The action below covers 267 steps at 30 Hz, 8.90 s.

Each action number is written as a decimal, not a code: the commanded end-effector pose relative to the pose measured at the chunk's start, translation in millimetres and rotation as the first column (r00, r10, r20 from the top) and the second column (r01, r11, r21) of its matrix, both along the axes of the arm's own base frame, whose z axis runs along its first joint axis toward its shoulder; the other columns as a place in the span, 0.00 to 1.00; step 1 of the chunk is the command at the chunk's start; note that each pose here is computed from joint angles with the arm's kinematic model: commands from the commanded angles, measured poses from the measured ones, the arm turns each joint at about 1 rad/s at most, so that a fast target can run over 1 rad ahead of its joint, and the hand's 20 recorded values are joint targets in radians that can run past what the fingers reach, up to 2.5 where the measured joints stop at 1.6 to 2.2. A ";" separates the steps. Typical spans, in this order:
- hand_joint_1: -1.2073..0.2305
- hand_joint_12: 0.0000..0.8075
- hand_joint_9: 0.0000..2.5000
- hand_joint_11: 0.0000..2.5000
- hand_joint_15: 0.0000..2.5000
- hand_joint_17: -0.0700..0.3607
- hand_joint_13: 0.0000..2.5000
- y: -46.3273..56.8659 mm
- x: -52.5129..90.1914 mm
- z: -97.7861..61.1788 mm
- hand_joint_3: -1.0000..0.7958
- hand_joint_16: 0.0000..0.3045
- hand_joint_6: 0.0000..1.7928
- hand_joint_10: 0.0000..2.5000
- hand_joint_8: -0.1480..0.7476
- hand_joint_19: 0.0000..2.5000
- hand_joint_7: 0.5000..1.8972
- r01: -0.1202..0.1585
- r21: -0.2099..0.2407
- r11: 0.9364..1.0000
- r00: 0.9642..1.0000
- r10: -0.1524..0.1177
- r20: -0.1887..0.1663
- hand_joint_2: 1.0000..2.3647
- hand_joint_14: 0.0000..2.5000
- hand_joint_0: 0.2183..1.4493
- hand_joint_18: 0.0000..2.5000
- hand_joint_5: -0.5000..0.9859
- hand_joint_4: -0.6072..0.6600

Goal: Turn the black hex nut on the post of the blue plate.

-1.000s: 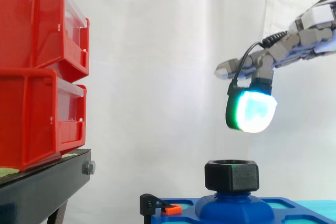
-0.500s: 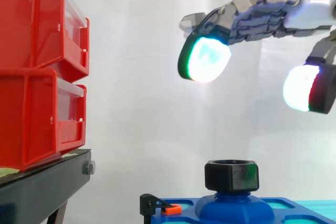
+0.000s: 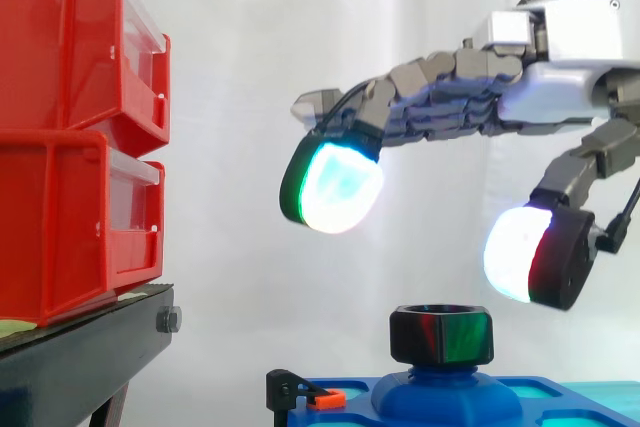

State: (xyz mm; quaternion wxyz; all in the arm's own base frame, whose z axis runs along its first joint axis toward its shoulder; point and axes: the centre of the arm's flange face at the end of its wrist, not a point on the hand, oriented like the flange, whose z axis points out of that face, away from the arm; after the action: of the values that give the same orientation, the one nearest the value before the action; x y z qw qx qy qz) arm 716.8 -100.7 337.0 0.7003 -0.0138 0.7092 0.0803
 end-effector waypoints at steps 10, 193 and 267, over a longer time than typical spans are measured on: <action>0.23 0.35 0.00 0.00 0.00 0.37 0.00 -4.4 3.4 -16.6 0.28 0.13 0.28 0.00 0.26 0.01 0.14 0.004 0.011 1.000 1.000 -0.003 -0.020 0.00 0.00 0.24 0.00 0.13 0.41; 0.42 0.38 0.00 0.00 0.01 0.39 0.00 -53.5 -14.3 -31.3 0.28 0.15 0.28 0.00 0.31 0.05 0.21 -0.004 -0.002 1.000 0.991 0.003 -0.131 0.00 0.00 0.17 0.00 0.14 0.54; 0.43 0.36 0.00 0.00 0.01 0.37 0.05 -50.7 -59.7 18.4 0.28 0.13 0.28 0.00 0.32 0.06 0.20 -0.023 -0.086 0.996 0.965 0.000 -0.261 0.00 0.00 0.21 0.06 0.15 0.56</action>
State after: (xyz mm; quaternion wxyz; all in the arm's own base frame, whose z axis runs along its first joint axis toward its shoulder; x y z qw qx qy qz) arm 659.7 -153.2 349.9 0.5991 -0.0370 0.7979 0.0552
